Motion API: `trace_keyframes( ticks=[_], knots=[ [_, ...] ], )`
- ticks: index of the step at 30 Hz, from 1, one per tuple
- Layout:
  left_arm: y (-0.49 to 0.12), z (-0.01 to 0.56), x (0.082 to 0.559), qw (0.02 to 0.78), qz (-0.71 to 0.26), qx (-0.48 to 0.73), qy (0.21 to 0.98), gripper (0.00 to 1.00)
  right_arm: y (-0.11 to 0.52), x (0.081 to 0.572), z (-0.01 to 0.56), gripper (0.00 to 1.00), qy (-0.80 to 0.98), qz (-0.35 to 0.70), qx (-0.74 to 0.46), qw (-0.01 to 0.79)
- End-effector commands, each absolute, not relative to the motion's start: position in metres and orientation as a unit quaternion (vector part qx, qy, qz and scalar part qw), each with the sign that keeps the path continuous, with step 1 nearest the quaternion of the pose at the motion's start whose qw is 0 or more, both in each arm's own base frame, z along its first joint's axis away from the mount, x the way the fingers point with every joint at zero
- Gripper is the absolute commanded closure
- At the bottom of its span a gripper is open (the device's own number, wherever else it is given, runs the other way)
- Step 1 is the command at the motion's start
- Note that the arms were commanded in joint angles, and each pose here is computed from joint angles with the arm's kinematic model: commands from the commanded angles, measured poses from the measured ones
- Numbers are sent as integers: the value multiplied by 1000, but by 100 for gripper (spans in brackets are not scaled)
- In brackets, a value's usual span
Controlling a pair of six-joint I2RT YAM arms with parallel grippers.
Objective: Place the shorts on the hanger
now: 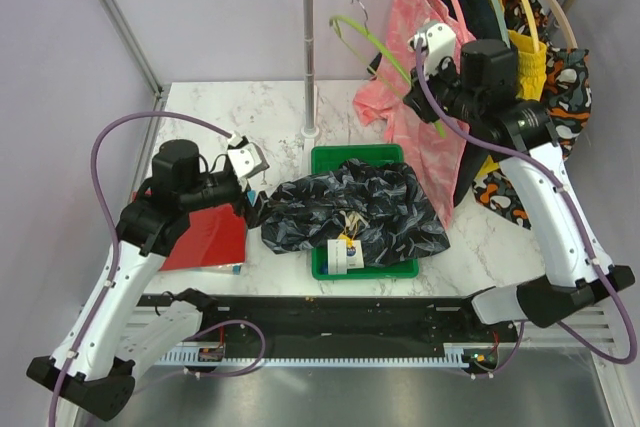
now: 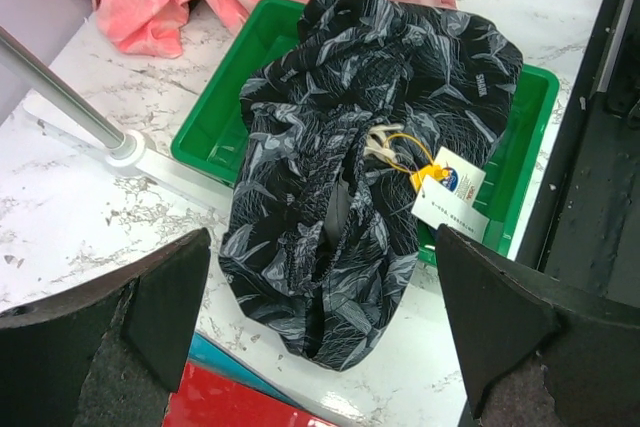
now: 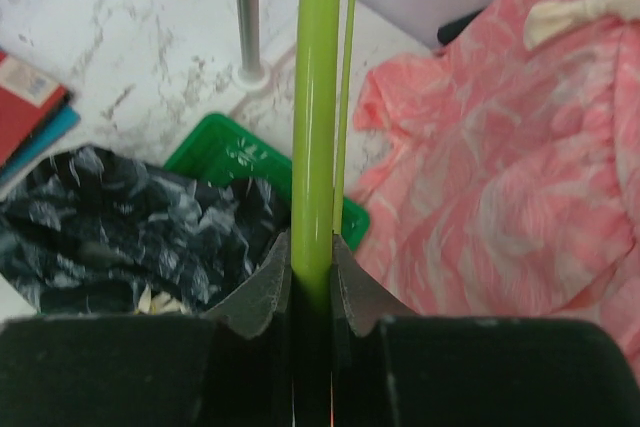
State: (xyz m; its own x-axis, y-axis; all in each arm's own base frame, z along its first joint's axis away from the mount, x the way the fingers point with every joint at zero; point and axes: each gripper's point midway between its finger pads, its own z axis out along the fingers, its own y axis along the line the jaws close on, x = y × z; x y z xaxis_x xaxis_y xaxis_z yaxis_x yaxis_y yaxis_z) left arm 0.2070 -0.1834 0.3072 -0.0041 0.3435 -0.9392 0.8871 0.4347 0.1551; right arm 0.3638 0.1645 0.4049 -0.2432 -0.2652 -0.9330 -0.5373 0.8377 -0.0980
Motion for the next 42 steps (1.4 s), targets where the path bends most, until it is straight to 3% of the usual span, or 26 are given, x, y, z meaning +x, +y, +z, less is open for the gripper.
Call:
trace_keyframes(
  ticks=[1, 4, 9, 15, 25, 30, 31, 33, 34, 36, 37, 38, 40, 41, 42],
  knots=[
    [-189, 301, 207, 518, -277, 464, 663, 1, 145, 327, 406, 100, 774, 91, -294, 553],
    [-189, 299, 210, 524, -278, 451, 667, 1, 133, 295, 395, 100, 784, 85, -325, 522],
    [-186, 309, 207, 602, -260, 446, 609, 1, 124, 219, 371, 100, 761, 107, -439, 465],
    [-185, 303, 210, 636, -216, 490, 556, 1, 127, 162, 344, 100, 728, 161, -523, 414],
    [-194, 269, 193, 597, -213, 590, 500, 1, 157, 116, 325, 100, 633, 281, -611, 383],
    [-195, 236, 185, 558, -226, 622, 500, 5, 168, 111, 329, 100, 613, 319, -616, 378],
    [-195, 234, 186, 554, -229, 621, 505, 9, 169, 110, 329, 100, 611, 324, -616, 376],
    [-197, 230, 185, 540, -250, 608, 526, 28, 172, 108, 326, 100, 613, 333, -617, 365],
    [-198, 229, 184, 534, -258, 605, 531, 43, 173, 108, 324, 100, 616, 335, -617, 358],
    [-198, 227, 179, 524, -272, 604, 536, 63, 176, 106, 317, 100, 618, 340, -622, 341],
    [-198, 227, 175, 520, -278, 603, 537, 87, 176, 107, 313, 100, 622, 336, -624, 334],
    [-198, 227, 173, 519, -282, 601, 538, 98, 177, 108, 310, 97, 622, 335, -626, 330],
    [-197, 223, 167, 512, -286, 602, 542, 98, 175, 113, 305, 77, 629, 324, -628, 324],
    [-196, 222, 166, 511, -286, 601, 544, 98, 175, 117, 303, 51, 636, 320, -626, 320],
    [-194, 219, 165, 505, -286, 600, 550, 98, 176, 122, 303, 42, 642, 315, -621, 321]
  ],
)
